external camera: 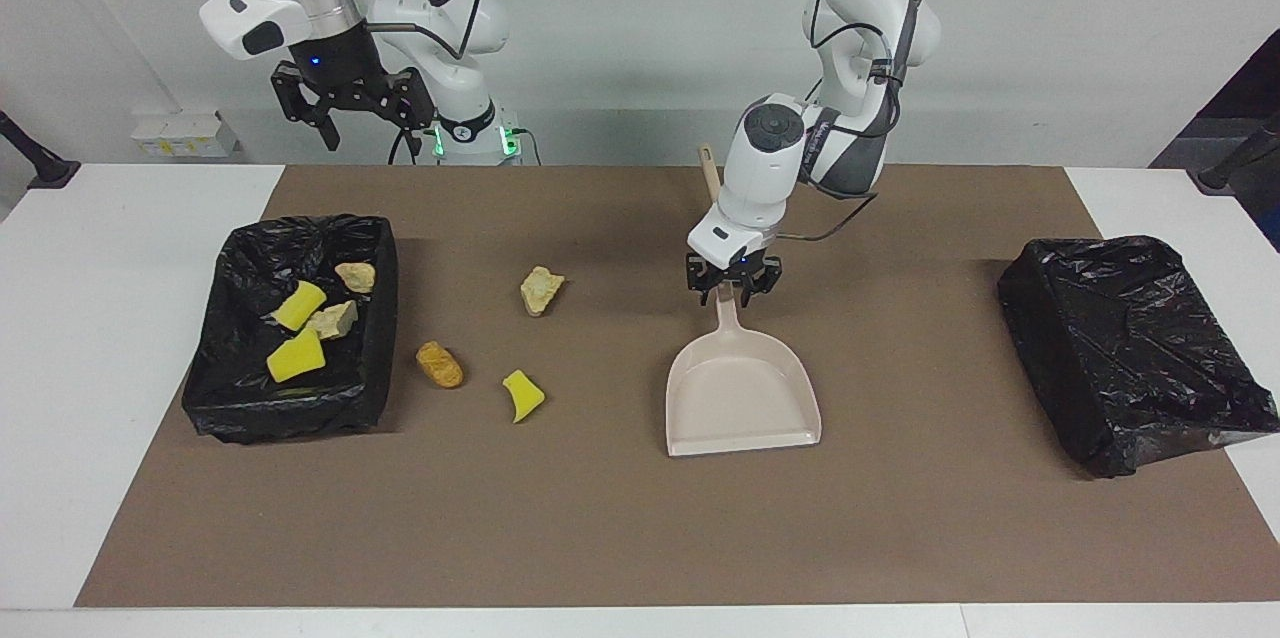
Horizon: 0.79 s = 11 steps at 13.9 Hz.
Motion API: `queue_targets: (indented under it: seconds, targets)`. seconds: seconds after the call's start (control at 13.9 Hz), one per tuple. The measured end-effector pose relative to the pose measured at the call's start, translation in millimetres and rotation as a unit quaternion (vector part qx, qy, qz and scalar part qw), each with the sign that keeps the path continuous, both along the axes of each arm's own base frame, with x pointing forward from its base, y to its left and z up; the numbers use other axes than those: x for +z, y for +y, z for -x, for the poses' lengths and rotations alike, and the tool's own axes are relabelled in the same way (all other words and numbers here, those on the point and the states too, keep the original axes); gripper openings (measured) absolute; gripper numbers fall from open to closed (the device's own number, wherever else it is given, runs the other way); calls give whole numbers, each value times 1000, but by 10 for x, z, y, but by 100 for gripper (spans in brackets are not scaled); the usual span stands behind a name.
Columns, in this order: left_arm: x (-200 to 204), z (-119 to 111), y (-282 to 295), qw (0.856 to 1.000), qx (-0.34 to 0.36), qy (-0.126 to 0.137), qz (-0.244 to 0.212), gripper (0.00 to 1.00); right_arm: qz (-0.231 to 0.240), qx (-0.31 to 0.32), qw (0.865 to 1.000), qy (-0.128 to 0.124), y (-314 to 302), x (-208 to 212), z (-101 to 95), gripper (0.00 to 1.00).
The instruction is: Sweep and dump trash in bin
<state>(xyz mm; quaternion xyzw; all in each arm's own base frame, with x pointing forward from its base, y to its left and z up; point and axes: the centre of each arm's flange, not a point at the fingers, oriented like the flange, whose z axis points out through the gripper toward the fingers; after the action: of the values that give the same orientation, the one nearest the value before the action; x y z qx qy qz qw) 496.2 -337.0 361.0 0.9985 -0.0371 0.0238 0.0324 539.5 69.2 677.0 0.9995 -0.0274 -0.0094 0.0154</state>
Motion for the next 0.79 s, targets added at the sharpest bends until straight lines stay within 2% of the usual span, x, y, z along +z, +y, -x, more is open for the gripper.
queue_targets:
  seconds: [0.07, 0.14, 0.22, 0.5, 0.79]
  targets:
    - [-6, 4, 3, 1000, 2, 2, -1, 51, -1, 4, 1000, 3, 44, -22, 14, 100]
    - [-10, 5, 8, 1000, 4, 3, -2, 36, -4, 11, 1000, 9, 132, -64, 55, 100]
    - [-14, 4, 17, 1000, 5, 5, -3, 32, -9, 21, 1000, 16, 249, -108, 126, 100]
    - [-3, -92, 164, 999, -34, 1, -12, 32, -27, 37, 999, 25, 524, -252, 556, 100]
    - [166, -541, 876, 993, -118, 4, -24, 32, -15, 61, 998, 31, 781, -445, 958, 100]
